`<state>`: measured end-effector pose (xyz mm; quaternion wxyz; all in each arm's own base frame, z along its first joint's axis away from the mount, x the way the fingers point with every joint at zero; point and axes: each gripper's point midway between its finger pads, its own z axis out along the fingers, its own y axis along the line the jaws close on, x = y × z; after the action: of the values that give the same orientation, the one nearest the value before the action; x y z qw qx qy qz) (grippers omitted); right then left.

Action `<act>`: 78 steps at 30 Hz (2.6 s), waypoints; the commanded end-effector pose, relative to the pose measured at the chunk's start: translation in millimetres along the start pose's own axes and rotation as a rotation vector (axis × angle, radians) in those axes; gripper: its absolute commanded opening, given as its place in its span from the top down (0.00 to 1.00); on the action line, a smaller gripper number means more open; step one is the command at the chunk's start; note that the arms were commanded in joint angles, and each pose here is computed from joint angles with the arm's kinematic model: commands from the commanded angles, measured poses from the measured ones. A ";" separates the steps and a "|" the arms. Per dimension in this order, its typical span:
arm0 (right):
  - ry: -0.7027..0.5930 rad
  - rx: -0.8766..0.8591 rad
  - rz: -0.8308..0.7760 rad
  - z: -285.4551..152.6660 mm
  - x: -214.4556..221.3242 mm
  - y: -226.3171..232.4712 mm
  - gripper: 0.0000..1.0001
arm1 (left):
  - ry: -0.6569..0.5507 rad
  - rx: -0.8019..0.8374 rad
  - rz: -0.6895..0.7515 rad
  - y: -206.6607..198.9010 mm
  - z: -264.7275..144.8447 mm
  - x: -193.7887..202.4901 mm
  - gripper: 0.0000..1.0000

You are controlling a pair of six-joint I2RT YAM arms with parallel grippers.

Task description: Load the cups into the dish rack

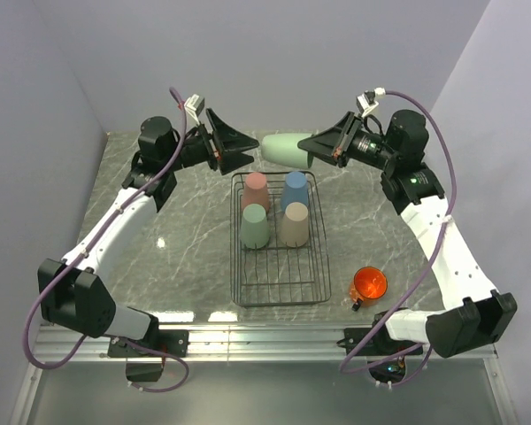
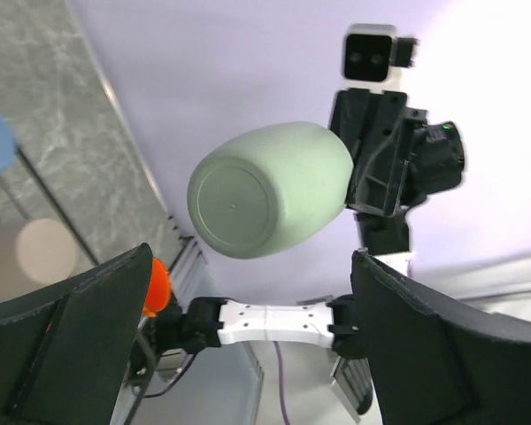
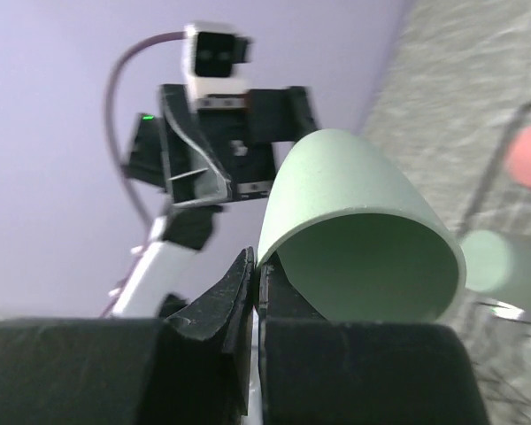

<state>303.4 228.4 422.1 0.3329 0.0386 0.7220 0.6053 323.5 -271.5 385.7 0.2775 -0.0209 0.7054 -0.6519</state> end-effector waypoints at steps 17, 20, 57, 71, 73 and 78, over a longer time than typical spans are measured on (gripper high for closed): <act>0.043 -0.286 -0.062 -3.9 16.5 51.7 1.00 | 0.006 0.217 0.047 -58.6 -9.3 0.2 0.03; 0.031 -0.279 -0.053 -0.2 15.7 44.2 1.00 | 0.023 0.207 0.068 -60.9 -6.4 1.3 0.06; -0.099 0.558 -0.107 -74.8 37.9 -137.6 0.62 | 0.053 -0.506 0.376 40.2 8.6 -8.5 1.00; -0.064 0.624 -0.140 -87.4 46.5 -148.4 0.66 | 0.093 -0.803 0.545 74.1 40.3 2.9 1.00; -0.060 0.628 -0.143 -88.7 48.0 -150.4 0.66 | 0.100 -0.826 0.554 78.6 40.9 6.5 1.00; -0.047 0.631 -0.136 -88.5 50.5 -153.6 0.67 | 0.126 -0.862 0.559 91.7 43.1 15.8 1.00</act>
<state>272.0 140.5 258.7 0.3422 0.1151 0.8714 0.3321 355.6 -301.8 286.9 0.3436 0.0895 0.9096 -0.2157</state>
